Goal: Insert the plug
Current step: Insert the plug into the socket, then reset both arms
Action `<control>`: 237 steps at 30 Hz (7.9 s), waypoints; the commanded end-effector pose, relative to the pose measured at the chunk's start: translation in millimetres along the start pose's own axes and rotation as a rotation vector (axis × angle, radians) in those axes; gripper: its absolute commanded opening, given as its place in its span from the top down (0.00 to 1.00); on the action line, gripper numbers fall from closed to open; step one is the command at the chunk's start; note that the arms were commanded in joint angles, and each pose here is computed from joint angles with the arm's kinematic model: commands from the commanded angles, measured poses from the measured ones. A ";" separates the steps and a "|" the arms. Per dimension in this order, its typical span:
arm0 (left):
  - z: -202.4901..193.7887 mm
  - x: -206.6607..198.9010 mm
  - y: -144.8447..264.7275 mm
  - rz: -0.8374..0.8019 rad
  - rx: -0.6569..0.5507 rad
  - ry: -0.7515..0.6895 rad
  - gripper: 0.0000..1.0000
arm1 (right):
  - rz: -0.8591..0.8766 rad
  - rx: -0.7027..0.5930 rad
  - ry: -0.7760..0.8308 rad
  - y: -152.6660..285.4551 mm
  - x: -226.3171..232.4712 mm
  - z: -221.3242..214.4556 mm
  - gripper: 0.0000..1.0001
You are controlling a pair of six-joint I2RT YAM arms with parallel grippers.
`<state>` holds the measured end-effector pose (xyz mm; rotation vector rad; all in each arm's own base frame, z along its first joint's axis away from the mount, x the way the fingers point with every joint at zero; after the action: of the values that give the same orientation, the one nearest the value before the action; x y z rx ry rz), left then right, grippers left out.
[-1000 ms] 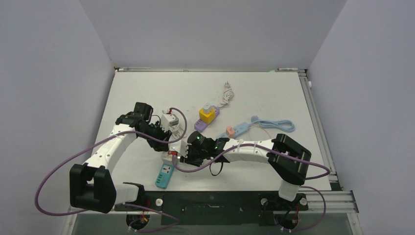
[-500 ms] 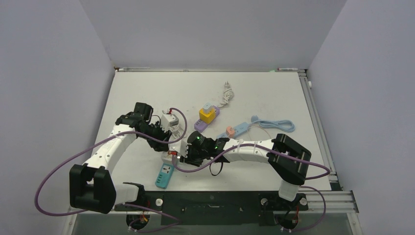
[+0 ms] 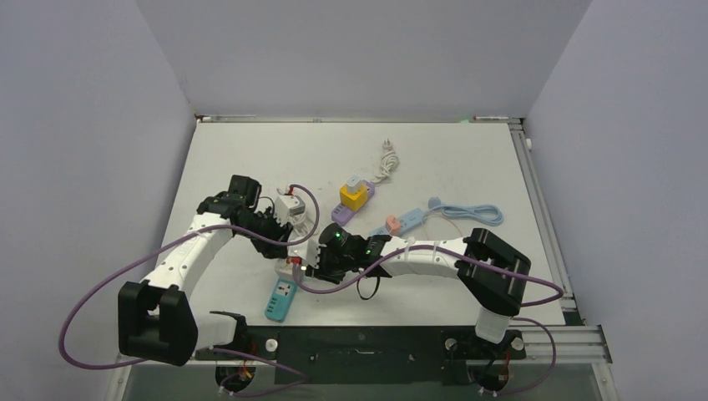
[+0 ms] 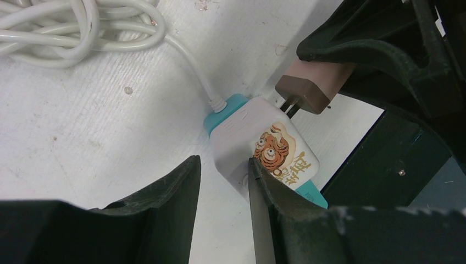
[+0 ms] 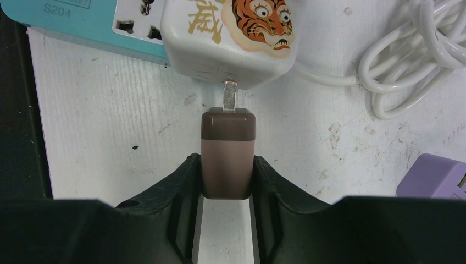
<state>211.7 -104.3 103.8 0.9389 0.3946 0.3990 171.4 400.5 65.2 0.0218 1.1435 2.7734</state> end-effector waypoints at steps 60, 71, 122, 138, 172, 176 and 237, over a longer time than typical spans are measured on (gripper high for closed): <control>-78.0 25.8 31.4 0.203 0.234 0.092 0.35 | -0.236 -0.159 -0.137 -15.3 25.0 63.6 0.95; -77.7 22.4 7.0 0.187 0.232 0.067 0.44 | -0.230 -0.161 -0.138 -22.8 24.7 67.5 0.95; -99.5 46.4 -29.6 0.290 0.239 0.230 0.46 | -0.303 -0.404 -0.288 -33.6 4.2 119.6 0.95; -106.8 43.1 -34.0 0.286 0.275 0.224 0.48 | -0.234 -0.528 -0.292 -41.8 14.7 144.7 0.95; -103.4 34.1 -46.1 0.246 0.329 0.175 0.47 | -0.257 -0.672 -0.356 -38.6 -8.7 214.5 0.91; -92.5 53.6 -31.2 0.313 0.272 0.213 0.19 | -0.344 -0.634 -0.365 -28.6 -19.2 201.5 0.73; 30.9 176.1 13.7 0.707 -0.813 0.435 0.04 | -1.603 -0.615 -1.069 336.1 -260.0 -284.4 0.10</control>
<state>351.5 -40.5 64.8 0.3106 0.3536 1.2663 343.4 -78.0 71.8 0.4085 0.1166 1.0114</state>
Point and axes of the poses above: each gripper's point midway between its finger pads, its own y axis back along the fingers, its own x axis along the line the jaws close on, z = x × y, the point moved 1 cm from there along y, back along the fingers, and after that the axes turned 7 degrees about -y, right-handed, at the moved point
